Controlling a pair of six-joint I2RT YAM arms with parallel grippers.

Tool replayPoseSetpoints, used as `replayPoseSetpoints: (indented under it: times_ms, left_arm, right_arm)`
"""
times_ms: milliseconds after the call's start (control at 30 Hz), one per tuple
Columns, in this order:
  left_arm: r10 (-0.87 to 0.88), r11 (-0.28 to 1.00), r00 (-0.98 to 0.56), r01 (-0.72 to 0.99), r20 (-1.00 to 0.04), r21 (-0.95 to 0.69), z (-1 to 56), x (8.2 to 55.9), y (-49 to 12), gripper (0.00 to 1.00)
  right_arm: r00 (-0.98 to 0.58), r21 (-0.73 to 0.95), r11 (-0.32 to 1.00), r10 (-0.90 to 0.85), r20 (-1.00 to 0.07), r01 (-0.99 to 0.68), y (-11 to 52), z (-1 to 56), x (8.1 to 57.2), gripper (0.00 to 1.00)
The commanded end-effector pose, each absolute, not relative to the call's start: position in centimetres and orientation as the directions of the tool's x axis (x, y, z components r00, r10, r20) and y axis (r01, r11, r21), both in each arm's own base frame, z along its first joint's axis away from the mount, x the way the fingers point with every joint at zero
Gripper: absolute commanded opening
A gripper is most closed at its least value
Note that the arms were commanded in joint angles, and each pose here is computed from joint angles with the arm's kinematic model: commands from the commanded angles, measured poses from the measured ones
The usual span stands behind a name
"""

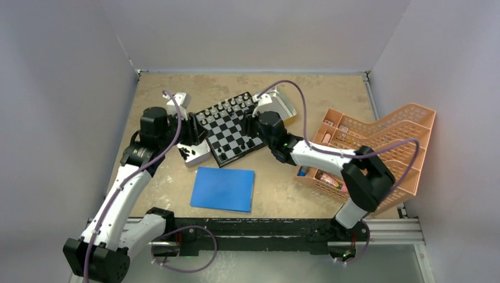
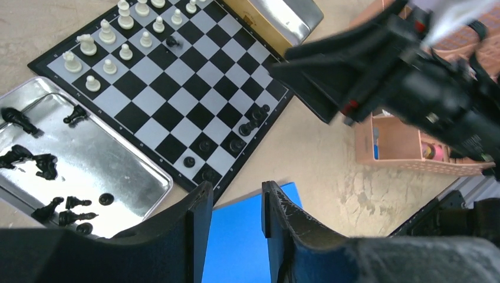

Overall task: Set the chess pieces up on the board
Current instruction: Pick up the chess piece from the chessboard.

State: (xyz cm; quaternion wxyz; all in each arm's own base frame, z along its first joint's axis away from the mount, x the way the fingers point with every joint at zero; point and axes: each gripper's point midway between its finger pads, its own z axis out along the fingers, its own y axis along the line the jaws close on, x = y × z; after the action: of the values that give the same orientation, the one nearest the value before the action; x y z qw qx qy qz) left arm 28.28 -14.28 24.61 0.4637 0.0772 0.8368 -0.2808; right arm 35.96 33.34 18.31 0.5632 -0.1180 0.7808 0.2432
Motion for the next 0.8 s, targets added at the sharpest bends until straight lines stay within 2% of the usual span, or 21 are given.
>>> replayPoseSetpoints:
  times_ms: [0,433,767]
  left_arm:
    - [-0.076,0.828,-0.505,0.449,-0.860,-0.336,24.5,27.2,-14.0,0.36]
    - [-0.043,0.854,-0.450,0.446,-0.892,-0.267,24.2,25.9,-12.7,0.36]
    - [-0.040,0.851,-0.456,0.450,-0.889,-0.269,24.0,25.9,-12.8,0.36]
  right_arm:
    - [-0.291,0.238,0.821,0.093,-0.952,-0.519,35.9,19.6,38.9,0.41]
    - [-0.358,0.199,0.830,-0.001,-0.934,-0.522,39.0,14.2,43.3,0.36]
    - [-0.414,0.145,0.850,-0.092,-0.905,-0.506,38.2,10.5,43.7,0.32]
